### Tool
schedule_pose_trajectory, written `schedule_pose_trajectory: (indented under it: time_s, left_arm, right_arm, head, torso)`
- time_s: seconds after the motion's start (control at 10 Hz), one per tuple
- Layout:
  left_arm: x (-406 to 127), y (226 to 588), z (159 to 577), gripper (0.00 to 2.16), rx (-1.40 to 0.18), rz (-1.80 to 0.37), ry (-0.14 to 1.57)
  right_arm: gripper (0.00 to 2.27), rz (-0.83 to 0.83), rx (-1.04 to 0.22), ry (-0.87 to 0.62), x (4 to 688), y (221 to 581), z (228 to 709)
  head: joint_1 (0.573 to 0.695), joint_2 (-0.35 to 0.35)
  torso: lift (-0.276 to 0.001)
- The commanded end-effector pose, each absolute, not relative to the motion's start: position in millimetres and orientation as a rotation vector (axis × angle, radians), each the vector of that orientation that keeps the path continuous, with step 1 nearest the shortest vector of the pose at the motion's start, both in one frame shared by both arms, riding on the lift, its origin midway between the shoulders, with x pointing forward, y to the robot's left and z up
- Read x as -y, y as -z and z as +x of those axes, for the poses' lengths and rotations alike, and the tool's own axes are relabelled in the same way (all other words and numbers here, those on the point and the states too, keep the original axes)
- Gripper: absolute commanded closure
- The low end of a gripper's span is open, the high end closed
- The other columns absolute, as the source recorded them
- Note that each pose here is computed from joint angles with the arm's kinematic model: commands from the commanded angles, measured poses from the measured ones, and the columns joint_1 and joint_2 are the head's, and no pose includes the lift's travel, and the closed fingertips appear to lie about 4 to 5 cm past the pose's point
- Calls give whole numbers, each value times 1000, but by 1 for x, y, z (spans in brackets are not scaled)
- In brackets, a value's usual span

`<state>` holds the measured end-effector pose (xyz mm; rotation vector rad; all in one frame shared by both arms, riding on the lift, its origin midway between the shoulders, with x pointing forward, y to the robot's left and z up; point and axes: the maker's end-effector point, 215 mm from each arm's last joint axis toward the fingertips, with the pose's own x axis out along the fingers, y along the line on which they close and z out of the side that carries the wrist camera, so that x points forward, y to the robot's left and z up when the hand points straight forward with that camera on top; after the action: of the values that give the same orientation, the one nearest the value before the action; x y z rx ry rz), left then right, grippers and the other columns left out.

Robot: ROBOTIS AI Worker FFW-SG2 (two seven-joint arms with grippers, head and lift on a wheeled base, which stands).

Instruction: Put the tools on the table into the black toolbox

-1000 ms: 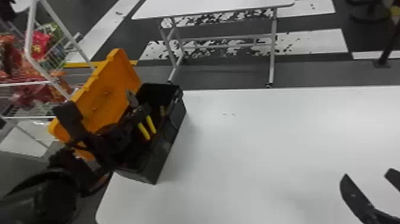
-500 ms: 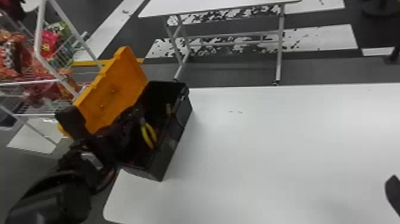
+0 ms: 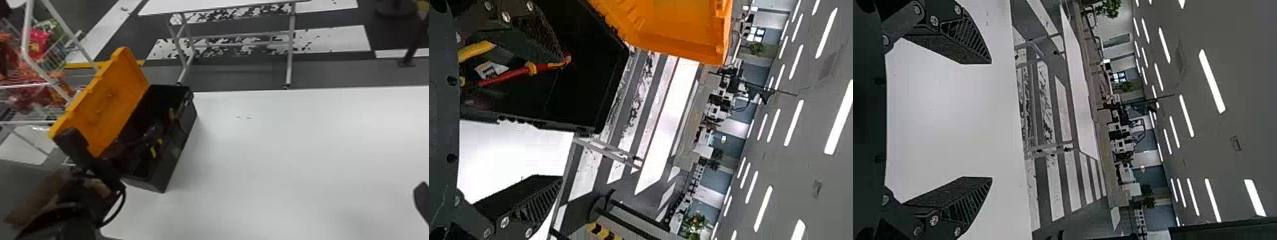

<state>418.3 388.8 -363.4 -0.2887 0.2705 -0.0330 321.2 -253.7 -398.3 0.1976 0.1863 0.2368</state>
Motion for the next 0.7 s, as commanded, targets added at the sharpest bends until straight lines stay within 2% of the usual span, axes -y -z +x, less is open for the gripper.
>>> schedule_pose_trajectory:
  time_s: [0.0,0.2,0.5,0.6]
  left_arm:
    - [-368,370,411,33,-257,-286,51]
    - [-354,354,407,33,-153,-150,7]
    - [-317,354,400,33,-119,-82,23]
    - [-300,354,398,33,-102,-67,34]
  right_arm:
    - [201,192,-209,-206,274,401,323]
    - [201,200,-265,-156,305,411,325]
    - [201,229,-345,-109,333,425,329]
    - [201,241,-381,-94,339,432,332]
  head:
    - [695,211]
    - [695,153]
    - [695,35]
    - [695,19]
  torso:
    - [-75]
    - [-75]
    - [-75]
    - [-75]
